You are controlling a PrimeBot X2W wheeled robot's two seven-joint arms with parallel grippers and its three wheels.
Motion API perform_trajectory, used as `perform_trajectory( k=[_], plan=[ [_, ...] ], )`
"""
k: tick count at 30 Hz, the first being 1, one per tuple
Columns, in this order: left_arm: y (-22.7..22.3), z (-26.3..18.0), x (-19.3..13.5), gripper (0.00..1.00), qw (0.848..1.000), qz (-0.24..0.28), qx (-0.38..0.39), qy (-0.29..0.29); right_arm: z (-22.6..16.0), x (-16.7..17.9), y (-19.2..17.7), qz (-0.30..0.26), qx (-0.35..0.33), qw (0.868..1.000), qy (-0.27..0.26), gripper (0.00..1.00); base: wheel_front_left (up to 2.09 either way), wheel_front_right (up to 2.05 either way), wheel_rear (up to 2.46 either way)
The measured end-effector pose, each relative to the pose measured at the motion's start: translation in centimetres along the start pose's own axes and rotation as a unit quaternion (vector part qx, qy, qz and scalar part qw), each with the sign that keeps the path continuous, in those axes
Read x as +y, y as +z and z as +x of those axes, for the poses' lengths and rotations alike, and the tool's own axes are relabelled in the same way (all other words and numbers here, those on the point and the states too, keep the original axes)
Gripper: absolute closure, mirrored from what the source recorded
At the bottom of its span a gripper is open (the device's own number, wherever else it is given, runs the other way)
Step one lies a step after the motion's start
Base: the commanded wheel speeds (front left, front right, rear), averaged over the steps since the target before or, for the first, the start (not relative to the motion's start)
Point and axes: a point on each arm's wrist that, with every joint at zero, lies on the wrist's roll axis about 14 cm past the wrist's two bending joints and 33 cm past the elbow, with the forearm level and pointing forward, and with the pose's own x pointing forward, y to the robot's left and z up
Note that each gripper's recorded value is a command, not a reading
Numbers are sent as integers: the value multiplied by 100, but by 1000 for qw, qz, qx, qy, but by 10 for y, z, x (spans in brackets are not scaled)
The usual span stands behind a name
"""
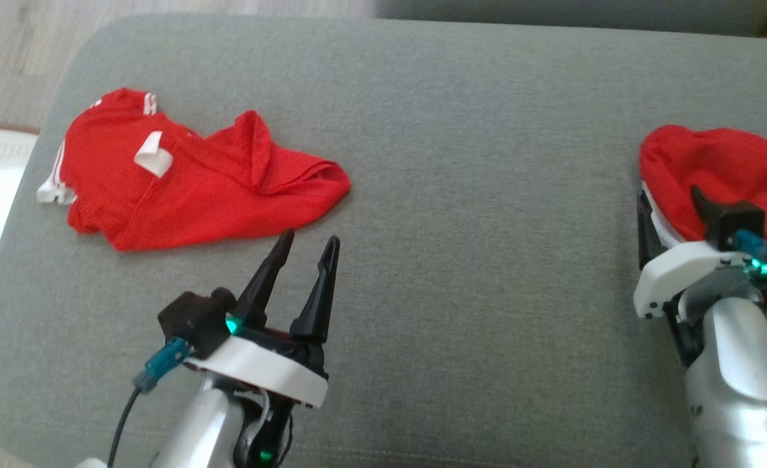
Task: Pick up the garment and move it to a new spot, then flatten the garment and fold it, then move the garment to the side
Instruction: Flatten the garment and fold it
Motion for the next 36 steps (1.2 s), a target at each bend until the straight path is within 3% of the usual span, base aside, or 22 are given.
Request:
perform_trajectory(
  k=[4, 5, 6, 7, 13, 18, 23, 26, 29, 31, 36],
  plan=[
    [3, 3, 7, 0, 1000, 4, -3, 8, 14, -5, -16, -11, 40, 999, -1, 0, 0, 0, 0],
    [3, 3, 8, 0, 1000, 4, -3, 10, 16, -5, -20, -13, 49, 999, 0, 58, 0, 0, 0],
    [2, 3, 9, 0, 1000, 4, -2, 11, 17, -2, -24, -12, 57, 998, 4, 58, 0, 0, 0],
    [2, 3, 10, 0, 1000, 4, -1, 13, 19, 1, -26, -8, 59, 998, 8, 100, 0, 0, 0],
    [2, 4, 8, 0, 1000, 4, -1, 10, 26, 34, 1, 25, -7, 998, 50, 100, 0, 0, 0],
    [6, 6, 2, 0, 1000, 4, -8, 0, 18, 81, 42, 79, -72, 987, 116, 100, 0, 0, 0],
    [10, 7, -6, 0, 1000, 5, -14, -12, -12, 141, 95, 144, -141, 955, 218, 100, 0, 0, 0],
    [12, 6, -8, 0, 1000, 6, -17, -16, -38, 176, 101, 173, -139, 934, 281, 100, 0, 0, 0],
    [13, 4, -9, 0, 1000, 7, -18, -15, -54, 187, 95, 190, -119, 922, 316, 100, 0, 0, 0],
    [15, 3, -8, 0, 1000, 8, -20, -14, -55, 181, 86, 189, -102, 923, 319, 100, 0, 0, 0],
    [13, 1, -6, 0, 1000, 8, -19, -10, -42, 154, 51, 175, -53, 941, 286, 100, 0, 0, 0]
  ],
)
